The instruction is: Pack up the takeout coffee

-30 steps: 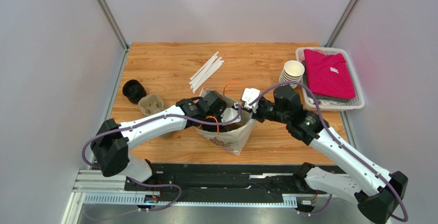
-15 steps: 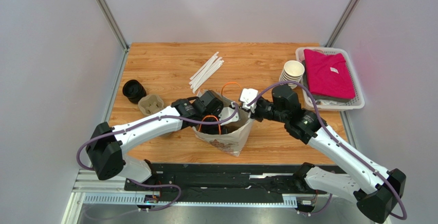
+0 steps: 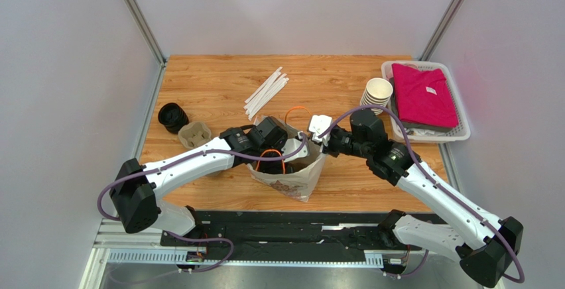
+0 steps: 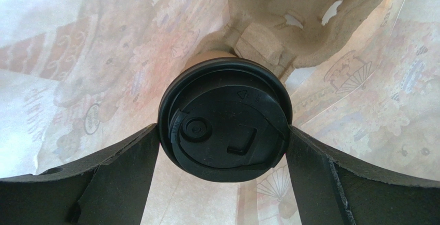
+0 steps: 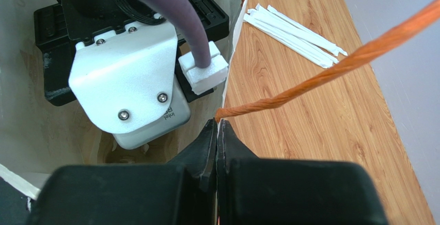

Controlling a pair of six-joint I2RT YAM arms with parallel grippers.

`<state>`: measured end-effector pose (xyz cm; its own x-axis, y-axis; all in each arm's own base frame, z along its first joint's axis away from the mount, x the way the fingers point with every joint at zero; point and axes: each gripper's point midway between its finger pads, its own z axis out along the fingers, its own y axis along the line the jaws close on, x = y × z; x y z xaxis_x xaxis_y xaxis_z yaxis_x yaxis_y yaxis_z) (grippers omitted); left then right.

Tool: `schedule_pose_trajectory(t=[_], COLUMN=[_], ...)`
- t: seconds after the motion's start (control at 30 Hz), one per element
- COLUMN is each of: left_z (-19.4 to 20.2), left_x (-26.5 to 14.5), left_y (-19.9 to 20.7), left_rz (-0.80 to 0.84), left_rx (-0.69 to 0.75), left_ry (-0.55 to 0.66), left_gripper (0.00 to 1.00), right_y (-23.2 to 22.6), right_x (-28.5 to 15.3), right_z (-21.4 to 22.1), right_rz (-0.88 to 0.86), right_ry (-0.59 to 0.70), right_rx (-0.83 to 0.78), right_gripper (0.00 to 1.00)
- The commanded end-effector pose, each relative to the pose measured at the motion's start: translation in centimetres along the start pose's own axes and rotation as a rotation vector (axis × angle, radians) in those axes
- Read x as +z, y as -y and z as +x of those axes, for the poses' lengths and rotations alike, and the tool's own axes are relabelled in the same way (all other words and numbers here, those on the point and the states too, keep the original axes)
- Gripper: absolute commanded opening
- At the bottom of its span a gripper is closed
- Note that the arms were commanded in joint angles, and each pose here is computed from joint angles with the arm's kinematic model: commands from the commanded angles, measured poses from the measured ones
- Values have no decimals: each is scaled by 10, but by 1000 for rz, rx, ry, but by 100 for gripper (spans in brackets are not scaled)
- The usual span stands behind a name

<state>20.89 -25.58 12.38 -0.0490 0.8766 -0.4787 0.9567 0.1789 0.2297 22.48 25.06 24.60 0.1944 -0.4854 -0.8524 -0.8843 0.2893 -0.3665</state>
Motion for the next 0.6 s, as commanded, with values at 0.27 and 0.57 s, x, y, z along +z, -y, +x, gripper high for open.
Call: schedule_pose_trajectory(t=[0.27, 0.57], left_z=[-19, -26], left_x=[-29, -44], left_y=[-13, -7], left_rz=[-115, -89], left_rx=[31, 17], left_ry=[109, 165], left_gripper=[98, 98], right_y=[9, 10], right_x=[3, 3], right_z=[-15, -17], right_rz=[9, 14], right_ry=[42, 44], right_rx=[-40, -54], right_gripper=[0, 0])
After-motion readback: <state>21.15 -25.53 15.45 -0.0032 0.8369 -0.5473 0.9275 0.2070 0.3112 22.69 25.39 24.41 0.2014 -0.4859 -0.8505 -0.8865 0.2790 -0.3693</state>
